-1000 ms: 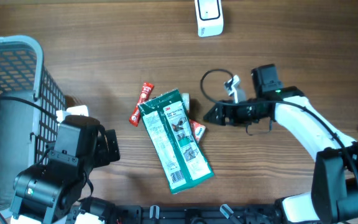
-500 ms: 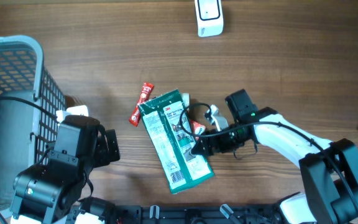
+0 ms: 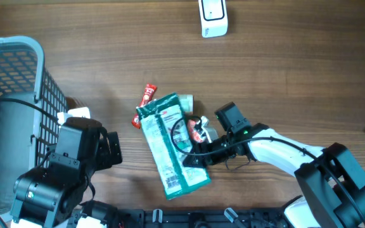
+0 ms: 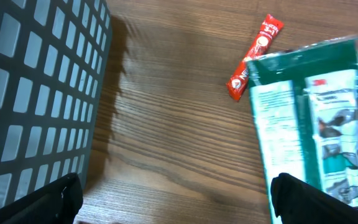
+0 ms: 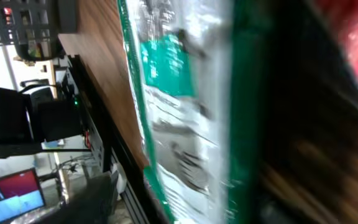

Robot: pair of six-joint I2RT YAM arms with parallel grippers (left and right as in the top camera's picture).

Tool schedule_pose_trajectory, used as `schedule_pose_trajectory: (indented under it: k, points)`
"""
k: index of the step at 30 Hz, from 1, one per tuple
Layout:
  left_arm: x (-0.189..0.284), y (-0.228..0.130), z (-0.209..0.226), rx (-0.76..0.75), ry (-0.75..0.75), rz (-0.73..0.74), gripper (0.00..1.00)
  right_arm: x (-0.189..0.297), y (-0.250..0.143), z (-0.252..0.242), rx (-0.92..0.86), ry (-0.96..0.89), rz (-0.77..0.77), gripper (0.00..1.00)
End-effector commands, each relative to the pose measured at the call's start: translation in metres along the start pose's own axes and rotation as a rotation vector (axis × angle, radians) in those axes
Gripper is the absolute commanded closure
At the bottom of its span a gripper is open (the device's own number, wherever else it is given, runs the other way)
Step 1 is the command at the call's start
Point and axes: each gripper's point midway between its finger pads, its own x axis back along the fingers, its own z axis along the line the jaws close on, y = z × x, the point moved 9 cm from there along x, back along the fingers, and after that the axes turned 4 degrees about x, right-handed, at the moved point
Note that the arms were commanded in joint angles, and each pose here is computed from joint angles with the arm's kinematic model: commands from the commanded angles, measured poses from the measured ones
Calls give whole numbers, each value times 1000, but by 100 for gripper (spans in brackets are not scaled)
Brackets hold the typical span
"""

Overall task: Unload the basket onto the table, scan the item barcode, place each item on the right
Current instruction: 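Regrip the gloves pack edge and lift it with the right gripper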

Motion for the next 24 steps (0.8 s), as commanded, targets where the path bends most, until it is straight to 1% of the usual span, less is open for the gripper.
schedule_pose_trajectory:
  k: [1,2,5,8,10,12,18,24]
  points:
    - [1,0,-1,16,-7,-1,0,-2,-1,-3,-25,-19,-2,91]
    - [1,0,-1,16,-7,-1,0,-2,1,-2,-16,-14,-10,96]
    - [1,0,-1,16,-7,-1,0,-1,10,7,57,73,-46,96]
    - [1,0,-1,16,-7,-1,0,-1,13,12,68,121,-53,96]
    - [1,0,-1,16,-7,-1,0,3,16,23,104,237,-48,95]
    - [1,0,-1,16,-7,-1,0,8,19,28,115,283,-55,95]
    - [1,1,1,15,8,-6,0,20,22,39,179,297,-98,95]
    - [1,1,1,15,7,-6,0,28,25,45,212,244,-148,95]
